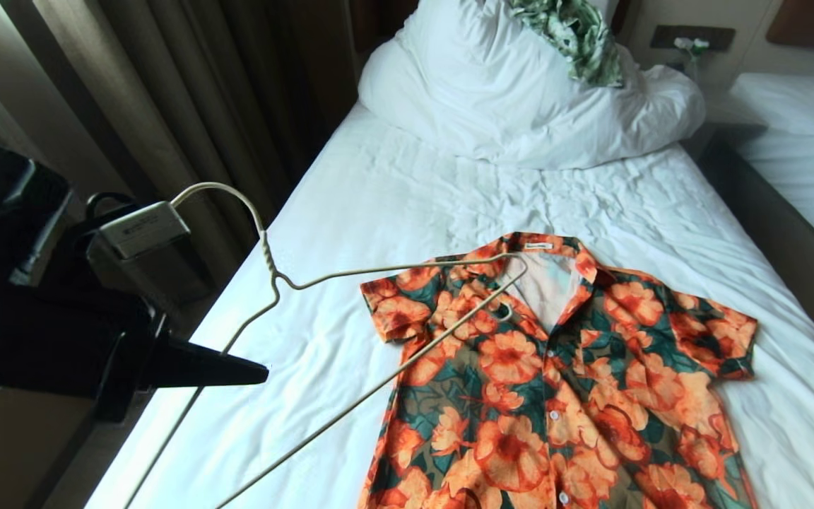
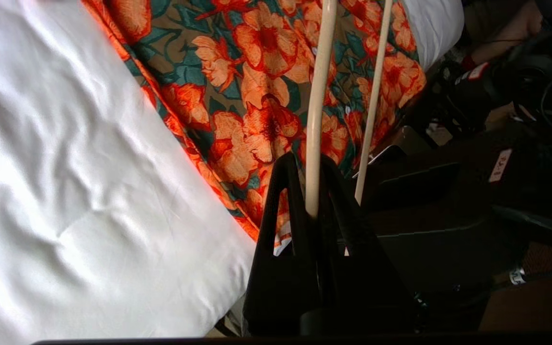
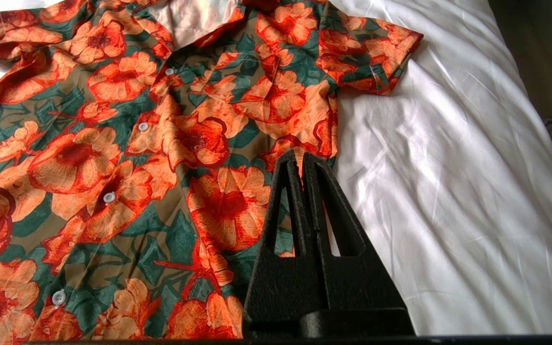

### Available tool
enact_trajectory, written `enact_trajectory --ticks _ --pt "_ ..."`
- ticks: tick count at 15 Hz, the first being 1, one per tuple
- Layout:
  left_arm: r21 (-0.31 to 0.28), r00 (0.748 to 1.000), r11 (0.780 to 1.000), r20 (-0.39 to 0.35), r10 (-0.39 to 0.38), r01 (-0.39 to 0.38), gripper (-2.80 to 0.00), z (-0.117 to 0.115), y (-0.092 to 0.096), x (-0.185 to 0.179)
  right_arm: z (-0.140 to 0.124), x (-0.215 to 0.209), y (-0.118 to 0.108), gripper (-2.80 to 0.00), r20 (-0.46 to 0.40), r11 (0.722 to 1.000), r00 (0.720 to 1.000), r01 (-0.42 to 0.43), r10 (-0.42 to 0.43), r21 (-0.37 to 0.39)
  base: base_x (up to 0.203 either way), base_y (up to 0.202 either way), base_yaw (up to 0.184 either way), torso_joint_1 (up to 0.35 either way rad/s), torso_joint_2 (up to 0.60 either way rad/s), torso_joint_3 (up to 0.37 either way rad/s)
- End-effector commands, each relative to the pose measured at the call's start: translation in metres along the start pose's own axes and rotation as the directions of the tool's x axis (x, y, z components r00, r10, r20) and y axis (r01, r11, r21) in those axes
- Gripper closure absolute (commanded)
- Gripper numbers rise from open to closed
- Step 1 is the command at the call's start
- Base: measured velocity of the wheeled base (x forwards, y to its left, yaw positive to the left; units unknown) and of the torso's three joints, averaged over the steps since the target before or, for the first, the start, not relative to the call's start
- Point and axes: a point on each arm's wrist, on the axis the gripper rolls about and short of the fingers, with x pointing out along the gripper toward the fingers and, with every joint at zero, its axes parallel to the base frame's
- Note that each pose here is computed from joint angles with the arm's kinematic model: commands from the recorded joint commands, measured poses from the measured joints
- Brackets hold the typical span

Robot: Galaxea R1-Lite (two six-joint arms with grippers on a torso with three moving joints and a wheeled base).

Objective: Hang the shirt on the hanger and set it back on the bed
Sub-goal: Lift the shirt and hanger

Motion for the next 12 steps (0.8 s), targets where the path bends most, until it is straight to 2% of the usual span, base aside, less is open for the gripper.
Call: enact_trajectory --ticks 1,5,9,12 --pt "0.073 0.999 0.997 0.044 -0.009 0.006 0.00 -0.007 -0.024 -0.016 0.000 0.000 0.000 0.00 0.001 1.000 1.000 -0.001 0.001 0.000 0.000 0.000 0.000 0.000 0.00 0.000" --pt "0.127 0.999 0.991 0.038 0.027 -0.032 0.00 -0.014 -0.037 -0.019 0.000 0.000 0.000 0.00 0.001 1.000 1.000 -0.001 0.001 0.000 0.000 0.000 0.000 0.000 0.00 0.000" --pt "0.198 0.994 0.978 0.099 0.050 -0.069 0.00 -0.017 -0.037 -0.004 0.000 0.000 0.000 0.00 0.001 1.000 1.000 -0.001 0.001 0.000 0.000 0.000 0.000 0.000 0.00 0.000" --pt "0.179 0.992 0.979 0.099 0.077 -0.094 0.00 -0.015 -0.050 0.004 0.000 0.000 0.000 0.00 0.001 1.000 1.000 -0.001 0.001 0.000 0.000 0.000 0.000 0.000 0.00 0.000"
